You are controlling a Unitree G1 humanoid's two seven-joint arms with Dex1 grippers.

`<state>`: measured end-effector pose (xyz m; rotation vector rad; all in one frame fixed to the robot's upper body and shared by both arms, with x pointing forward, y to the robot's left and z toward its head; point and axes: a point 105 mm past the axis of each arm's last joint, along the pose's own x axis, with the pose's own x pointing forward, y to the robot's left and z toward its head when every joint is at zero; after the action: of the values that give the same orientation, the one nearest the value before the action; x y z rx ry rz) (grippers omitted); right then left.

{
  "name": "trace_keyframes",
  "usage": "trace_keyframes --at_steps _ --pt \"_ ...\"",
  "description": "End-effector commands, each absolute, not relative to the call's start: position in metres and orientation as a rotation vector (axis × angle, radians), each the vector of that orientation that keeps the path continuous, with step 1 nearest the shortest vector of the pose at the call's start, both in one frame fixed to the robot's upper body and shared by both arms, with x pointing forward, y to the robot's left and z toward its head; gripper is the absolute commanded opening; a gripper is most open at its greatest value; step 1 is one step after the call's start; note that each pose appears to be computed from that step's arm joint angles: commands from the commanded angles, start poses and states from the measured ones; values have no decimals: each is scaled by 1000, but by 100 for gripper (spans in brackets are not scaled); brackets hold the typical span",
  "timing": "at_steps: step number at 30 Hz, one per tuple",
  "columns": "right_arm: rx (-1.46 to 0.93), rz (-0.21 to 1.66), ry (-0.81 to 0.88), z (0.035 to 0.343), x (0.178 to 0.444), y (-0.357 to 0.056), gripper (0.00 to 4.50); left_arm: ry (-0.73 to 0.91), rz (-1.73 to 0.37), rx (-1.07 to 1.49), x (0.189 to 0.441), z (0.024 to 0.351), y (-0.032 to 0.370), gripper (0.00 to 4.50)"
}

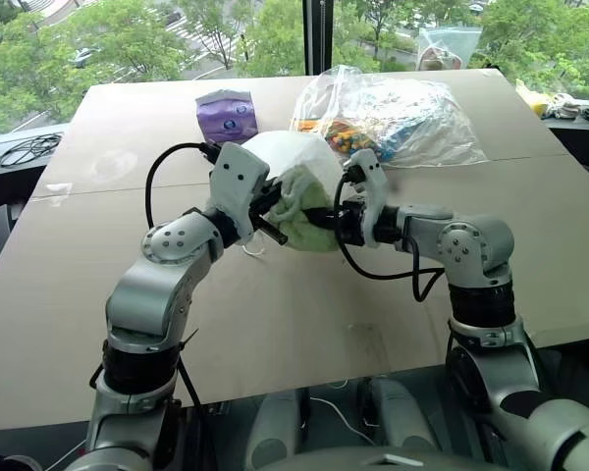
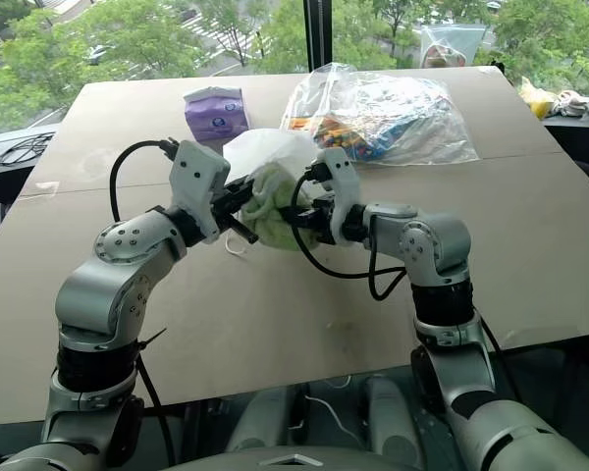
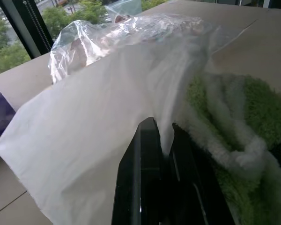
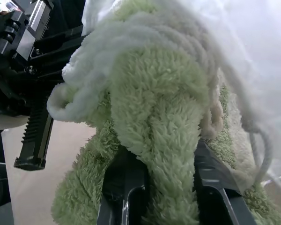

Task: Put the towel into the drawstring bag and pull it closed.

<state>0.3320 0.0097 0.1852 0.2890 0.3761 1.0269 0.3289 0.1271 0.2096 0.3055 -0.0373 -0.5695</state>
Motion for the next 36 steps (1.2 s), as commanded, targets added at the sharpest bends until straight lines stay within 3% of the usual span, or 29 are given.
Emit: trace_keyframes --at_steps 1,3,10,22,26,30,36 --pt "508 901 230 219 356 2 15 -90 -598 313 321 219 119 0" --pt "618 817 203 224 369 -5 15 -82 -591 316 321 216 120 0" --pt "1025 889 202 247 362 4 15 -76 -607 323 319 212 116 0" --pt "1476 911 382 267 356 19 15 -83 -649 306 320 213 107 0" --pt "1065 925 385 241 341 32 15 -124 -650 295 323 222 107 0" --pt "587 894 287 211 338 29 15 -160 -648 276 325 232 111 0" --pt "164 929 79 203 336 30 15 -188 -691 309 321 232 106 0"
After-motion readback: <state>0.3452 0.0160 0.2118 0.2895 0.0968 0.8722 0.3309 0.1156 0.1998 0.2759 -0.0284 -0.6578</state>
